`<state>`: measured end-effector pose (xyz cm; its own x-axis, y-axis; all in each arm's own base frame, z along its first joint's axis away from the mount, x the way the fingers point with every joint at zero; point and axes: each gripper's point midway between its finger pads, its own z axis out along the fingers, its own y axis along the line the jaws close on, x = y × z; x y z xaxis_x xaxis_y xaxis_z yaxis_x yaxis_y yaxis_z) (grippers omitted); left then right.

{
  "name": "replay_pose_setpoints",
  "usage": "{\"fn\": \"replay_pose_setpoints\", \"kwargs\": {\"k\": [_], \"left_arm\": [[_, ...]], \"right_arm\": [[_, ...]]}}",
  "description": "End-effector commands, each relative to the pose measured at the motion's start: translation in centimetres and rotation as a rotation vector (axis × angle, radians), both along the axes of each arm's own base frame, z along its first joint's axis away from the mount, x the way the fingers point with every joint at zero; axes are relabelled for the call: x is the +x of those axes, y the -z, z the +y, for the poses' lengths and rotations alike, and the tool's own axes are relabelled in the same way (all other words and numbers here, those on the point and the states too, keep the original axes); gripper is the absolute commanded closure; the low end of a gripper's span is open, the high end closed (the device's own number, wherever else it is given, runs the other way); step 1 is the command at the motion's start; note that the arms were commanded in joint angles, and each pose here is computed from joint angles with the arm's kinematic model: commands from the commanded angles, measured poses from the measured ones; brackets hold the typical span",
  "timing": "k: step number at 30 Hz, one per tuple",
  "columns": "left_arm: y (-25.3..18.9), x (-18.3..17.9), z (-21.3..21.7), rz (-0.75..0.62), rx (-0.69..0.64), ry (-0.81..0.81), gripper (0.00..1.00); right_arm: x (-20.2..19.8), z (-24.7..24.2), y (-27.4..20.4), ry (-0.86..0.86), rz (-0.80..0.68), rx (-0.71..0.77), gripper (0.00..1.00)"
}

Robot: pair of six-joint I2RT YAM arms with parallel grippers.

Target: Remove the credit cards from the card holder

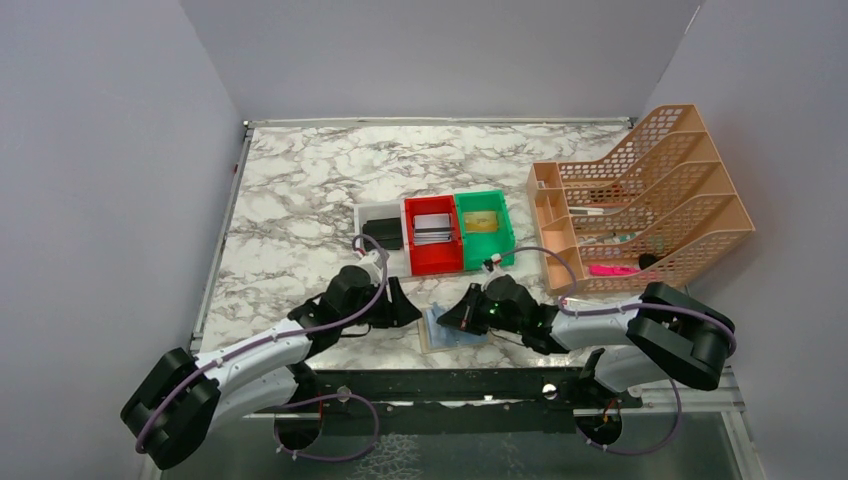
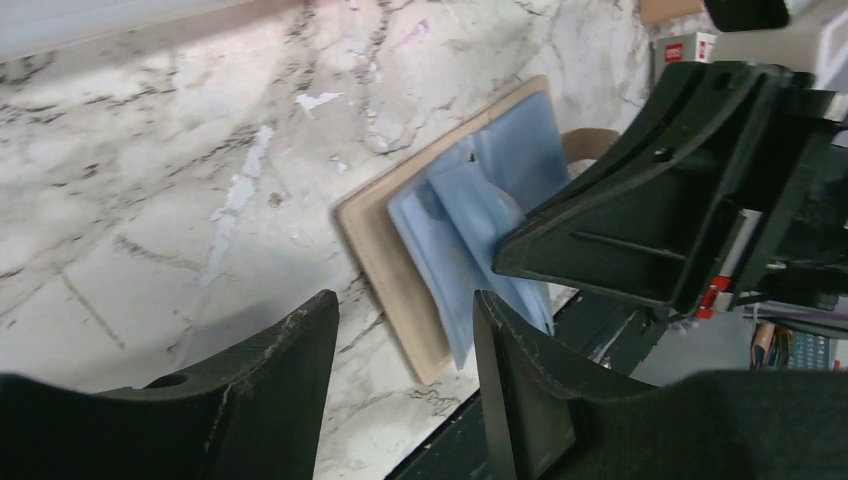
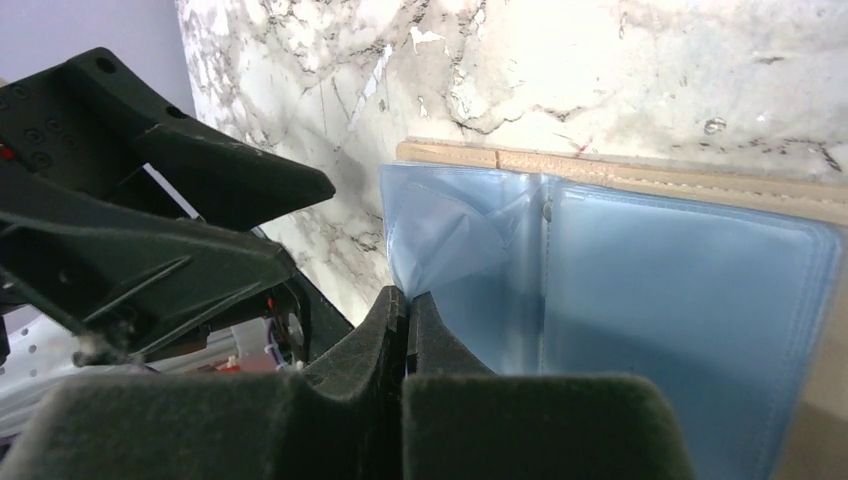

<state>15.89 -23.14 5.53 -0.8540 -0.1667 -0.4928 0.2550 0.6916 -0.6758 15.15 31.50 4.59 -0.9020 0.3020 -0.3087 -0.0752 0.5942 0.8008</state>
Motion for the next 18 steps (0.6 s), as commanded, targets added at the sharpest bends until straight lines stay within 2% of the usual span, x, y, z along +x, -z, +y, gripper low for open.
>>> {"fn": "replay_pose_setpoints", "kwargs": {"k": [1,12,18], "left_arm": [[-2.1,-0.2,-1.9,-0.051,-0.039,0.086,0.44],[0.5,-1.3,-3.8,0.008,0.026,0.147,0.48],[1.0,-1.5,-4.8,0.016,0.029,0.166,0.56]], "right_arm": [[0.3,-0.2,-0.9,0.040,-0.030,0.057,0.99],[-0.1,0.1,-1.7,0.036,-0.025,0.139,0.99],[-0.3,0.4,-2.0,0.021,-0.025,0.164,0.99]]}}
